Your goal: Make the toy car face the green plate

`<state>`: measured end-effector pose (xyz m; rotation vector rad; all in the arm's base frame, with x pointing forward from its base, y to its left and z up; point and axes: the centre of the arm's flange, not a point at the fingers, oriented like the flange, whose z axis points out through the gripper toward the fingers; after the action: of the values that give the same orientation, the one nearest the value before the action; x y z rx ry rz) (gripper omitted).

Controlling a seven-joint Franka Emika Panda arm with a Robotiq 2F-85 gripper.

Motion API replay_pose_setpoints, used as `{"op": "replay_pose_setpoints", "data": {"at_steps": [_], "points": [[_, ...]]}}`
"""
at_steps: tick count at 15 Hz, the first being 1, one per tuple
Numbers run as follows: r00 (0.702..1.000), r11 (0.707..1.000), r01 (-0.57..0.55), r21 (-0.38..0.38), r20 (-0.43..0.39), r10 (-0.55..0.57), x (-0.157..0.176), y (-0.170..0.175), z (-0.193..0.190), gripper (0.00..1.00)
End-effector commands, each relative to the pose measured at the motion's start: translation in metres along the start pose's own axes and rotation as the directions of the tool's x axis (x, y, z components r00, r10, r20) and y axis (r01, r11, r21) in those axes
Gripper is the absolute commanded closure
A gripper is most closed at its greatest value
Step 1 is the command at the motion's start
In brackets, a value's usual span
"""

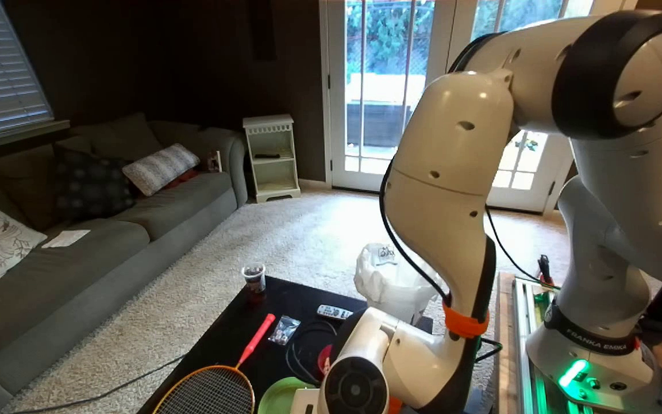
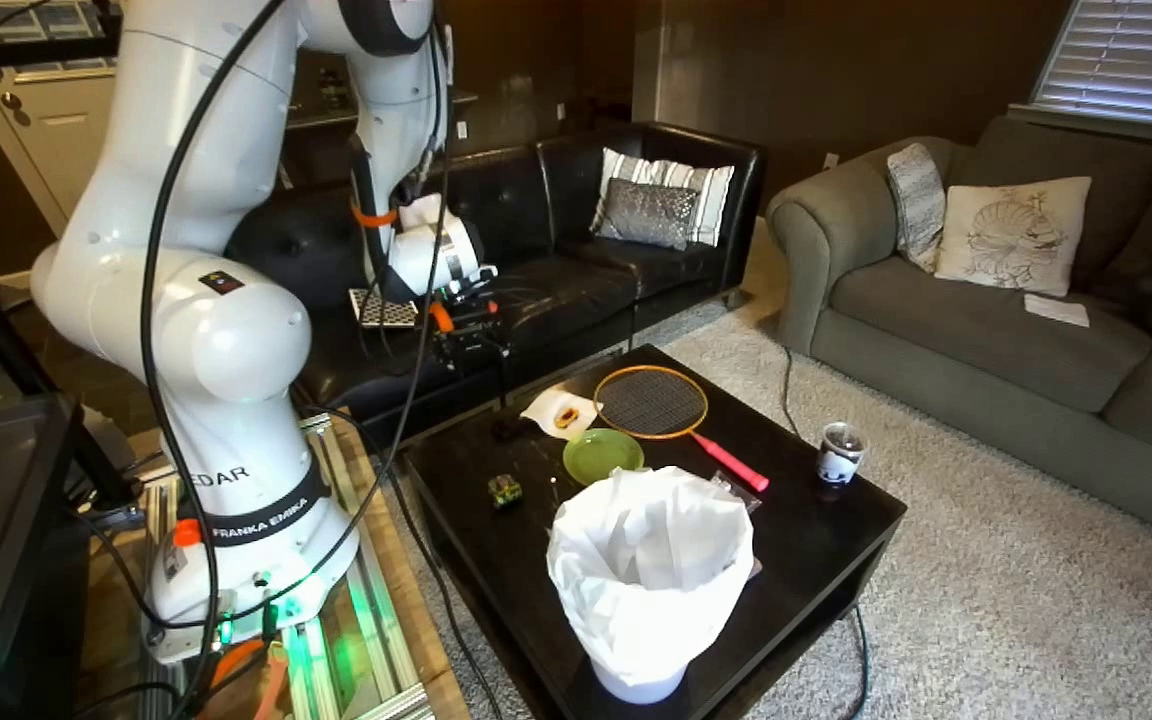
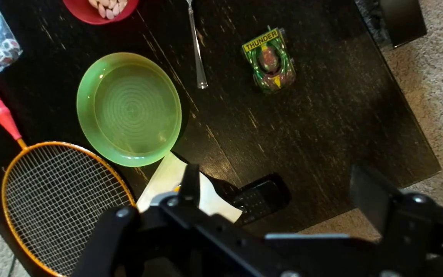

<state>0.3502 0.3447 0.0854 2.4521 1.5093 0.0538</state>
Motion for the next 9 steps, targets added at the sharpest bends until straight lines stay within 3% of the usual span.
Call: {"op": "replay_pose_setpoints", "data": {"at_steps": [1,4,5,9], "points": [[0.996,0.997,0.081,-0.018,-0.041,-0.081,0.027,-0.014,0.053,0.00],[0.989,0.994,0.104,0.034,-0.107,-0.100,0.029,-0.019,0.077,0.00],[0.994,0.995,0.094,0.023,-0.060,-0.092,0.019,-0.018,0.053,0.00],[0.993,0.995,0.092,0.046,-0.079,-0.088,0.023,-0.017,0.072,0.00]]}}
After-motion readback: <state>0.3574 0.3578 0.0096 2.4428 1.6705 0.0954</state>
